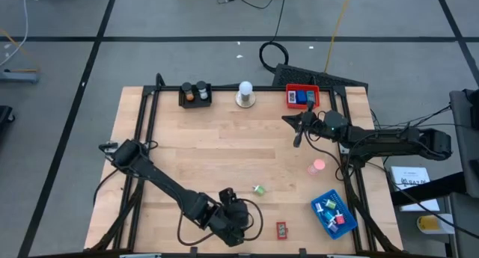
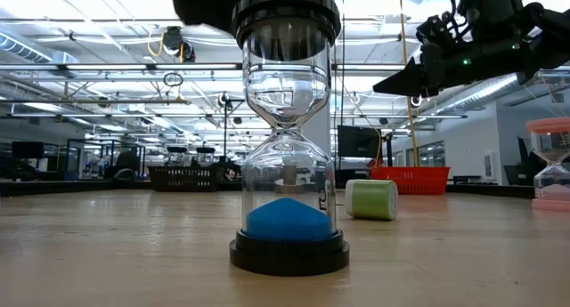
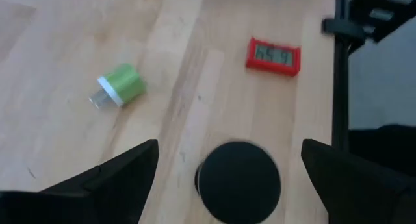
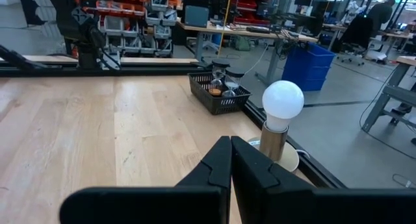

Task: Pick & Place Office items
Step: Put the blue hourglass into the black bin

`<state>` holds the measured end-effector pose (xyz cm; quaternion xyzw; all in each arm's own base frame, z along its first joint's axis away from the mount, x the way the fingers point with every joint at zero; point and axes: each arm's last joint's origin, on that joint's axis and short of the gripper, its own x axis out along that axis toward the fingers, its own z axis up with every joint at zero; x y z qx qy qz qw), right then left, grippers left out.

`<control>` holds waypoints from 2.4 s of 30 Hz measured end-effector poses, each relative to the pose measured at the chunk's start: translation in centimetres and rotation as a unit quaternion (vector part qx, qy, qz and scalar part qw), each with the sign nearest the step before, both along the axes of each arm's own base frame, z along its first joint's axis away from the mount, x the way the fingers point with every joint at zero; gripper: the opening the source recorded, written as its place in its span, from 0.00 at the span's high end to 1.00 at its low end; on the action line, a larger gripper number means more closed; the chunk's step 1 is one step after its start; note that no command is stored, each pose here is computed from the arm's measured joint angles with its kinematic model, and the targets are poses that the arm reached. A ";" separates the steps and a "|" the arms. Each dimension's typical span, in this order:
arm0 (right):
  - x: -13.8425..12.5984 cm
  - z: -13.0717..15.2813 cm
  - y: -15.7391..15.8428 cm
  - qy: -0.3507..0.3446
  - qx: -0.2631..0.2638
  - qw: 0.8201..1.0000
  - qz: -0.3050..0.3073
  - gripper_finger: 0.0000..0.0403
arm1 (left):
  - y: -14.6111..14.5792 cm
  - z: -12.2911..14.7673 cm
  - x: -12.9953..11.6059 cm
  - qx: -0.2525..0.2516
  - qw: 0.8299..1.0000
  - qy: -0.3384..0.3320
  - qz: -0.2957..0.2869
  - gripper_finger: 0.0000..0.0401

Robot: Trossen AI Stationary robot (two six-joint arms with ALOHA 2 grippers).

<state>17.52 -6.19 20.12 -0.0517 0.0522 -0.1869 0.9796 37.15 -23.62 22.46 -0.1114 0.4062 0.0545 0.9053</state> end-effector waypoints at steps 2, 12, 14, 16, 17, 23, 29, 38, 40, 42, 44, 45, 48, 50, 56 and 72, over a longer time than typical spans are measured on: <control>0.0 0.0 0.0 -0.001 -0.001 1.000 0.000 1.00 | -0.2 -0.8 0.2 -0.002 1.000 0.010 -0.005 0.04; 0.0 0.0 0.0 0.000 -0.001 1.000 0.000 1.00 | -0.3 -1.5 0.3 0.007 1.000 0.017 -0.007 0.04; 0.0 0.0 0.0 0.000 -0.001 1.000 0.000 1.00 | -0.3 -1.8 0.4 0.009 1.000 0.017 -0.005 0.06; 0.0 0.0 0.0 0.000 -0.001 1.000 0.000 1.00 | -0.3 -2.0 0.5 0.012 1.000 0.020 -0.004 0.09; 0.0 0.0 0.0 0.000 -0.001 1.000 0.000 1.00 | -0.3 -2.3 0.5 0.016 1.000 0.025 -0.004 0.11; 0.0 0.1 0.0 -0.003 -0.002 1.000 0.001 1.00 | -0.3 -2.7 0.7 0.019 1.000 0.022 -0.001 0.24; 0.0 0.1 0.0 -0.004 -0.002 1.000 0.001 1.00 | -0.1 -2.8 0.6 0.019 0.999 0.037 -0.003 0.40; 0.0 0.1 0.0 -0.003 -0.001 1.000 0.001 1.00 | 2.1 -0.2 0.1 0.024 0.998 0.054 -0.002 0.47; 0.0 0.1 0.0 -0.003 -0.001 1.000 0.001 1.00 | 3.5 1.8 -0.7 0.047 0.998 0.051 0.010 0.47; 0.0 0.1 0.0 -0.003 -0.001 1.000 0.001 1.00 | 5.1 3.4 -1.5 0.081 0.995 0.058 0.028 0.47; 0.0 0.0 0.0 -0.002 0.000 1.000 0.001 1.00 | 6.9 4.8 -2.4 0.107 0.990 0.074 0.048 0.47; 0.0 0.0 0.0 0.000 0.000 1.000 0.001 1.00 | 7.9 5.3 -2.7 0.114 0.988 0.080 0.059 0.47; 0.0 0.0 0.0 0.002 0.001 1.000 0.001 1.00 | 10.8 6.1 -3.9 0.122 0.985 0.081 0.096 0.47; 0.0 0.0 0.0 0.002 0.001 1.000 0.001 1.00 | 12.4 5.2 -5.0 0.116 0.984 0.075 0.115 0.47; 0.0 -0.1 0.0 0.003 0.001 1.000 0.001 1.00 | 17.8 1.3 -10.2 0.062 0.976 0.046 0.206 0.47; 0.0 0.0 0.0 0.002 -0.005 1.000 0.002 1.00 | 28.7 -2.8 -16.7 0.019 0.898 0.068 0.433 0.47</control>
